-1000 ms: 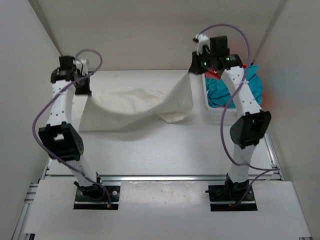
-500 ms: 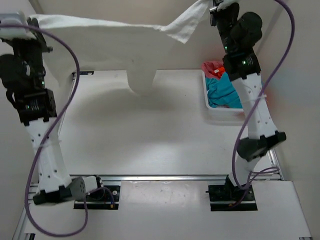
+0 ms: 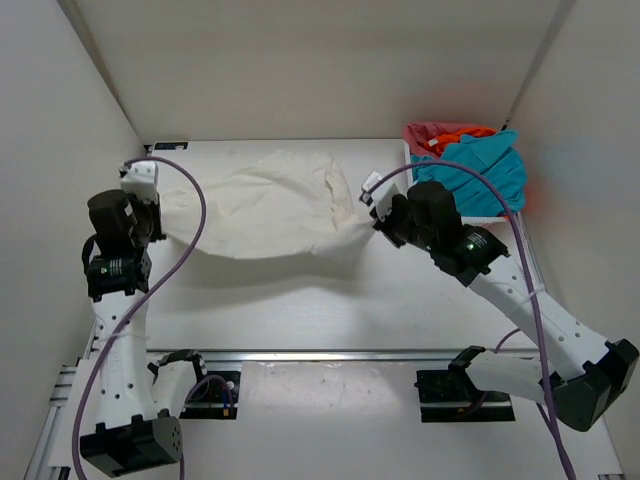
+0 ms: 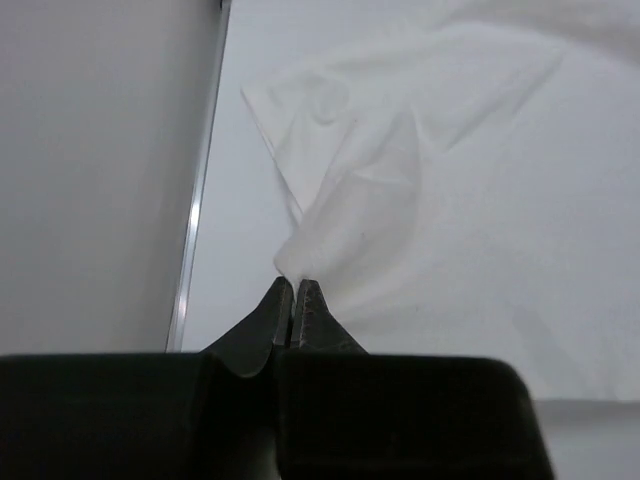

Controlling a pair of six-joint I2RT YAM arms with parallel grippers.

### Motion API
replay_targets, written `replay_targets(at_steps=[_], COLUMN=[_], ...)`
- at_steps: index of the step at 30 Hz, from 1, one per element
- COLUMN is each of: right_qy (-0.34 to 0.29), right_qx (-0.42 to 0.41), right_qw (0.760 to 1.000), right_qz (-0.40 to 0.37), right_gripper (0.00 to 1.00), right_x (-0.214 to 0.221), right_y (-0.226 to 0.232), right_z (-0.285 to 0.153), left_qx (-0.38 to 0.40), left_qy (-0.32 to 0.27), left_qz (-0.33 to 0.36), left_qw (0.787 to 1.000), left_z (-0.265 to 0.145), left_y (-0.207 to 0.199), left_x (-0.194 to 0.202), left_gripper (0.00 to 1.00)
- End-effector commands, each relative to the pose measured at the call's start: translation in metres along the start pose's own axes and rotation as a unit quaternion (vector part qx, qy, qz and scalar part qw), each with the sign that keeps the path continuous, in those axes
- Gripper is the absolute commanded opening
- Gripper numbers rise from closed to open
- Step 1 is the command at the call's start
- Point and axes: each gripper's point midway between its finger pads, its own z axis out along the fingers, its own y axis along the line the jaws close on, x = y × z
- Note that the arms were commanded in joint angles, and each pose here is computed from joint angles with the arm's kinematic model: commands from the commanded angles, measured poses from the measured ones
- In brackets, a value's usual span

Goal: Fold and stack the t-shirts
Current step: Flatten out the tshirt

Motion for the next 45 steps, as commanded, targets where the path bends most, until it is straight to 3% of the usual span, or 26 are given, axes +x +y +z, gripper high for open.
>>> replay_targets(at_steps=[1,6,14,18,30,39,45], right_qy=[0.06,0.137,0.171,0.146,0.134,0.119,0.104], right_qx=[-0.135,-0.254,-0.274,-0.252,-0.177,-0.17,-0.158], right_qw=[0.989,0.956,0.942,0.954,0.972,0.975,0.979], right_qz=[0.026,0.055,0.096,0.073,0.077,0.08,0.08], right_gripper=[0.0,0.0,0.0,0.0,0.0,0.0,0.0], right_x=[0.037,0.085,0.107,0.092,0.082,0.074,0.058], right_y=[0.059,0.115,0.115,0.102,0.043,0.036,0.024], right_z=[-0.035,-0.045,-0.034,-0.004,0.088,0.131,0.155], left_qx=[-0.01,-0.006,-0.008,-0.014,-0.052,-0.091,-0.116], left_qy=[0.069,0.176,0.269,0.317,0.364,0.343,0.354], left_qz=[0.036,0.085,0.107,0.084,0.026,0.008,-0.007], left_qw=[0.997,0.981,0.957,0.944,0.93,0.935,0.928], left_z=[-0.045,-0.067,-0.087,-0.087,-0.068,-0.043,-0.033], left_y=[-0.001,-0.005,-0.003,-0.002,0.004,0.031,0.043], left_x=[0.049,0.122,0.182,0.206,0.231,0.206,0.21], left_gripper=[0.0,0.0,0.0,0.0,0.0,0.0,0.0])
